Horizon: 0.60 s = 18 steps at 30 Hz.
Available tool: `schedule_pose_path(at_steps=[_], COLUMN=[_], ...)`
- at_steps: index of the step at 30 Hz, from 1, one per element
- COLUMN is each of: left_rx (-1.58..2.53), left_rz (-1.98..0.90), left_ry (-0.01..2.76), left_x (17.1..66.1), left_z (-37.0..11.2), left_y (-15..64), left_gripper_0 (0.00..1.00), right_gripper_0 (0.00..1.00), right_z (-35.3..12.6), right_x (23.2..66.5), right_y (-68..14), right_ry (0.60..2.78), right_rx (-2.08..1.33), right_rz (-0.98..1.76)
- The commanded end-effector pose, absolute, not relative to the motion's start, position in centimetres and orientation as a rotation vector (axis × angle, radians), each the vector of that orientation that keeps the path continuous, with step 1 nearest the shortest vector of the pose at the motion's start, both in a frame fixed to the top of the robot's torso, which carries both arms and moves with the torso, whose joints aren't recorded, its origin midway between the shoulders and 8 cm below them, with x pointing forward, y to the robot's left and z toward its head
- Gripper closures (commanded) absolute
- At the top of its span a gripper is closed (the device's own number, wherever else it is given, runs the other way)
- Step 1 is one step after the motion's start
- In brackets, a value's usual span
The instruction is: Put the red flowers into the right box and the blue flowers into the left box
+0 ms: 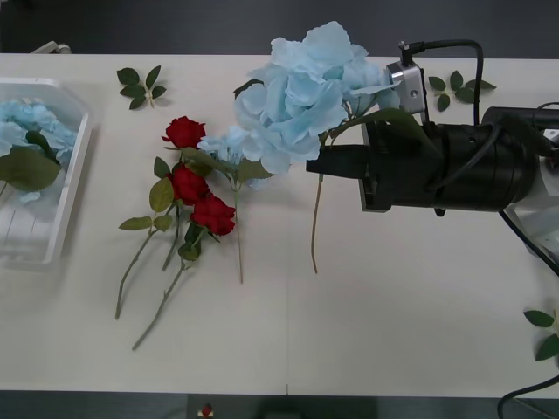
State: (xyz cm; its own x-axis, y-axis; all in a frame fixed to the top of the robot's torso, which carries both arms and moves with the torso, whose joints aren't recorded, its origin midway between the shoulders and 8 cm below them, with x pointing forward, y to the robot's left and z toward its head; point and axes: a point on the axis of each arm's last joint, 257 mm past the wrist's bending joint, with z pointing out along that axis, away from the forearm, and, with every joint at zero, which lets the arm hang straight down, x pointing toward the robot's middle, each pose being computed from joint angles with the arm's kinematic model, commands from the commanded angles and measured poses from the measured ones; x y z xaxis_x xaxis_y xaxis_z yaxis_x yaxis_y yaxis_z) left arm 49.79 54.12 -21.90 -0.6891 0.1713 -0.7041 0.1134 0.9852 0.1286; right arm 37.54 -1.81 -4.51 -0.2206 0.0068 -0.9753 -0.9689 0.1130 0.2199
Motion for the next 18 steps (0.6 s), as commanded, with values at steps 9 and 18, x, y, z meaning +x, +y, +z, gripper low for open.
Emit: schedule_pose_path(at_steps=[9,18], left_rx=[0.368,0.632], left_rz=[-0.145,-0.547], left_ry=[2.282,2.127], left_x=[48.9,47.2], left_z=[-14.1,-10.9], left_y=[47.9,33.7], left_gripper_0=[0.00,0.00], right_gripper_0=[1.00,1.00], right_z=[-2.9,-2.6], right_x=[36.1,36.0], right_y=[0.2,0.8], right_ry=[1.404,1.400], right_rx=[-1.010,-0.995], right_rz=[1.352,1.361])
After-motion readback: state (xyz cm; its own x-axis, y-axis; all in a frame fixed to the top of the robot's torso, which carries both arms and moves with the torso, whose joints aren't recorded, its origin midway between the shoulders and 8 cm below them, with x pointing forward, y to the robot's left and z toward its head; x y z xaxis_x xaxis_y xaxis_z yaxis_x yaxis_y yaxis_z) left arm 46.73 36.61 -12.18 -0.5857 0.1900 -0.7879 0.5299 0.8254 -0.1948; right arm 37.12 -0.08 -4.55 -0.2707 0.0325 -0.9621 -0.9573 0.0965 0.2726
